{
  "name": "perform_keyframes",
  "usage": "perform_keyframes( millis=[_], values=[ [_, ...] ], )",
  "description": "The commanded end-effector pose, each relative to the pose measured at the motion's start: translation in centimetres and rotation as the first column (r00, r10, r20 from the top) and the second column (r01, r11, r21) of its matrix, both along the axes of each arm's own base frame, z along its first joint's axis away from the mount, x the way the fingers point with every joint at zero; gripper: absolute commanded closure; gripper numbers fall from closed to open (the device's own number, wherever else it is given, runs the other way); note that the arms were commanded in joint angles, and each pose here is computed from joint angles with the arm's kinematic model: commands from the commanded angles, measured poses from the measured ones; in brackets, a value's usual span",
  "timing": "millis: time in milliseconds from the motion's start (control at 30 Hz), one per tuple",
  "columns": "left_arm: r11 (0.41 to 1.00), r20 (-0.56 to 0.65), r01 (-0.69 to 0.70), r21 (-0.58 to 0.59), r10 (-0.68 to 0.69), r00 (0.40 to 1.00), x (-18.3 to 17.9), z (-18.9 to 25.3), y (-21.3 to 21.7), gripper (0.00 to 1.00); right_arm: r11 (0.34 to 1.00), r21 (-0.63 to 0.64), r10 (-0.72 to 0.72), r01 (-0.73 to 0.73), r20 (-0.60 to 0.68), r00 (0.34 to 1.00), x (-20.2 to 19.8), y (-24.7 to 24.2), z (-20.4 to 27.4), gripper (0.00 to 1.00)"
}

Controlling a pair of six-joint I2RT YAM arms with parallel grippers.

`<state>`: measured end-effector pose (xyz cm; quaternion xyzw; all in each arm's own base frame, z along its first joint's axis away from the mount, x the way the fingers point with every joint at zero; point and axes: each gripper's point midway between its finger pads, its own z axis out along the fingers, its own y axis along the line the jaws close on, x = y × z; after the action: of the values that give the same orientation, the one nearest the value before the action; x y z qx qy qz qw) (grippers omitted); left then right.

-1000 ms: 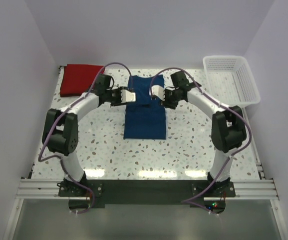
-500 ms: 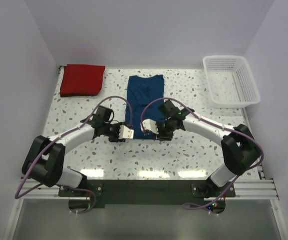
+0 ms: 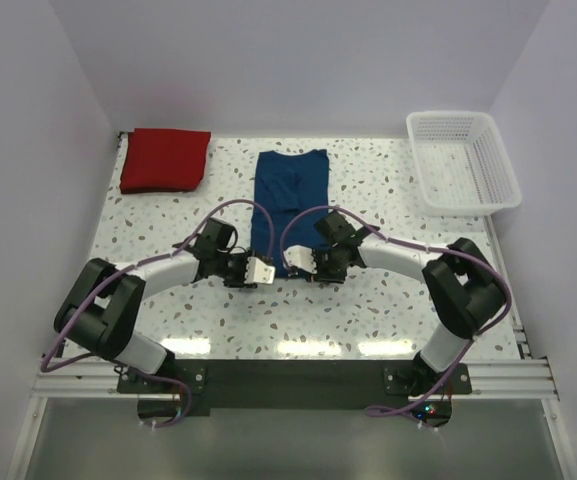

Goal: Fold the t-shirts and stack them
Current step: Fold the tshirt

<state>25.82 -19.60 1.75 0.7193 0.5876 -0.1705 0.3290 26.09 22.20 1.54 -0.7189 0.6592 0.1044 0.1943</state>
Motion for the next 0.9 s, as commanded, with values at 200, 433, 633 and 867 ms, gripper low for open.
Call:
perform_keyframes(
  millis=[200, 433, 633, 867],
  values=[
    [0.998, 0.001, 0.006, 0.056, -0.006, 1.0, 0.8, -1.2, 0.4, 0.85, 0.998, -0.056, -0.027, 0.029, 0.037, 0.999, 1.0, -0.8, -2.1, 1.0],
    [0.999, 0.01, -0.037, -0.022, 0.037, 0.999, 2.0, 2.5, -0.3, 1.0, 0.998, 0.028, -0.053, 0.051, 0.086, 0.995, 1.4, -0.1, 3.0, 1.0],
    [0.993, 0.052, -0.079, -0.091, 0.084, 0.995, 4.5, 7.3, -0.7, 1.0, 0.993, 0.1, -0.081, 0.067, 0.138, 0.987, 2.3, 0.3, 7.8, 1.0],
    [0.981, 0.078, -0.128, -0.149, 0.14, 0.987, 6.4, 11.4, -1.0, 1.0, 0.985, 0.135, -0.13, 0.109, 0.158, 0.979, 4.3, 0.0, 11.4, 1.0]
  ],
)
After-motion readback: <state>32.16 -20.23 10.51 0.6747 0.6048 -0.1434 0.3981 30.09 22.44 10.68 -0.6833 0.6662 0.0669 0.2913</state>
